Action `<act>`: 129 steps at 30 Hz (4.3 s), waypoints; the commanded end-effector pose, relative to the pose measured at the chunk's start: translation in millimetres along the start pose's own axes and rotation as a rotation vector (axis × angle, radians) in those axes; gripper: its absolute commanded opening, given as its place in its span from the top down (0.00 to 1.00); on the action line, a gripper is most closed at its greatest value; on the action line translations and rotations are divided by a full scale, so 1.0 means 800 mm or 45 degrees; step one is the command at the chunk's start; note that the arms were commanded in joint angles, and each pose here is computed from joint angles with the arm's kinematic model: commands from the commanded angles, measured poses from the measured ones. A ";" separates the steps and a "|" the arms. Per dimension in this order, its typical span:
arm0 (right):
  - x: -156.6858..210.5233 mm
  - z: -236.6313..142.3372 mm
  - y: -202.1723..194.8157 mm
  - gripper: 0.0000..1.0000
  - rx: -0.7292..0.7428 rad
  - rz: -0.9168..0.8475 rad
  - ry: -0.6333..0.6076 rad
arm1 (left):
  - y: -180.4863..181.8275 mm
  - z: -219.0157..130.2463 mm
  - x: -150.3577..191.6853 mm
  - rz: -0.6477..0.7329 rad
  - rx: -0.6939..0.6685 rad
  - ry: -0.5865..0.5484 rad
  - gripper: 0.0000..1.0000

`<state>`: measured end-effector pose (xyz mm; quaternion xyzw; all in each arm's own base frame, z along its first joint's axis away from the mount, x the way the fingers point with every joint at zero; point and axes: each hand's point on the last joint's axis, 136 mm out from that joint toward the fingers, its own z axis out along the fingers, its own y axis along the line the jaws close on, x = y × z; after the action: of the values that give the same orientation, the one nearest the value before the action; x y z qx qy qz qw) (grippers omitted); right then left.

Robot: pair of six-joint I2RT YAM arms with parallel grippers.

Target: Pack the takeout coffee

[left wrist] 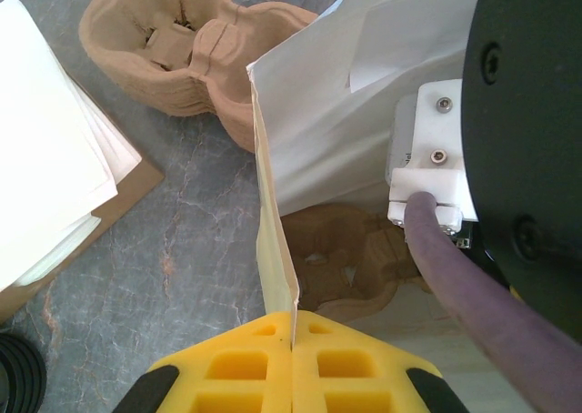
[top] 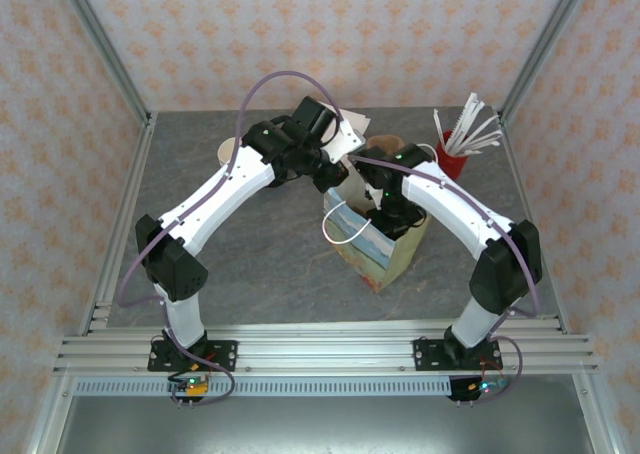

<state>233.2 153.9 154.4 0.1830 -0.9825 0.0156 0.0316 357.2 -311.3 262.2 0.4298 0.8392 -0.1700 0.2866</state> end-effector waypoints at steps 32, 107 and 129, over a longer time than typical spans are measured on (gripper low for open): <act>-0.019 0.027 -0.008 0.57 0.044 -0.006 0.032 | -0.004 0.007 0.021 0.005 0.000 0.080 0.92; -0.021 0.010 -0.002 0.57 0.017 0.028 -0.101 | 0.003 -0.085 -0.009 -0.233 -0.163 -0.198 0.44; -0.016 -0.012 0.003 0.56 0.056 0.023 -0.161 | -0.003 -0.080 0.004 -0.473 -0.117 -0.261 0.44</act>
<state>236.3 158.3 151.6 0.1823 -0.9829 0.0260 -0.0019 328.1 -264.4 309.9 0.2589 0.8776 -0.1924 0.3546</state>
